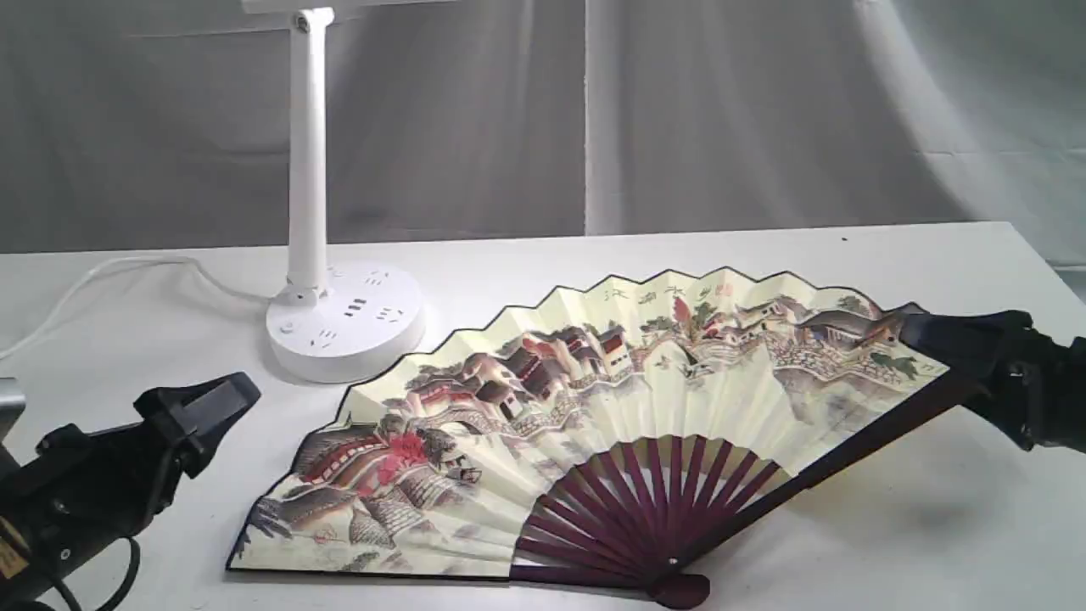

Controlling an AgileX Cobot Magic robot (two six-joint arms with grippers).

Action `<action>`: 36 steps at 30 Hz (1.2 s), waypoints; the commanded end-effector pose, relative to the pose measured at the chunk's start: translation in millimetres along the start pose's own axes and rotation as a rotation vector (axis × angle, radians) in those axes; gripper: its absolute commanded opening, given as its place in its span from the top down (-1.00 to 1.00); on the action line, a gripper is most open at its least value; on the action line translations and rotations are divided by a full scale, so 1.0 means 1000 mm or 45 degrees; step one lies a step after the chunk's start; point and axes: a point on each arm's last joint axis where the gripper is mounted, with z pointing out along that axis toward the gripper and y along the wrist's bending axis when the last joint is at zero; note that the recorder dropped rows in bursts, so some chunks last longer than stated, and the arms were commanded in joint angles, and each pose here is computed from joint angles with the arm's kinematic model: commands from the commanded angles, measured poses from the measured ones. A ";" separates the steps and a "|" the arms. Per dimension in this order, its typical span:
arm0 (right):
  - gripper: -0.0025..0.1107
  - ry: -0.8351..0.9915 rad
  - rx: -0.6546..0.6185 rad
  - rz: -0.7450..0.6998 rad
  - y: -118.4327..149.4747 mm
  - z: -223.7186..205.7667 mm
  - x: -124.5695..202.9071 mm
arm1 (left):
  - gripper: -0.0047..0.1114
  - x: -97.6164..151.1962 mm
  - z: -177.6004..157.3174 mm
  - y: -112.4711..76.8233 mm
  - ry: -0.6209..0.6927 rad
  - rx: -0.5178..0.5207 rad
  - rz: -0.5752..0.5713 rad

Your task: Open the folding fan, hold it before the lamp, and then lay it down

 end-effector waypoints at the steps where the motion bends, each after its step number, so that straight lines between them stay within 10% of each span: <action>1: -0.62 0.002 0.120 -0.217 -0.007 -0.002 -0.003 | -0.39 -0.004 -0.002 -0.003 -0.028 0.004 0.062; 12: -0.62 -0.017 0.431 -0.646 -0.026 -0.007 -0.012 | -0.39 -0.006 -0.002 -0.005 -0.039 0.004 0.523; 19: -0.62 -0.060 0.786 -0.741 -0.033 -0.022 -0.034 | -0.40 -0.014 -0.003 0.002 -0.137 -0.116 0.490; 31: -0.62 -0.227 0.764 -0.939 0.016 -0.037 -0.076 | -0.36 -0.024 -0.006 0.000 -0.197 -0.189 0.817; 36: -0.57 -0.257 0.700 -1.023 0.043 -0.030 -0.084 | 0.05 -0.041 -0.013 -0.017 -0.301 -0.172 0.993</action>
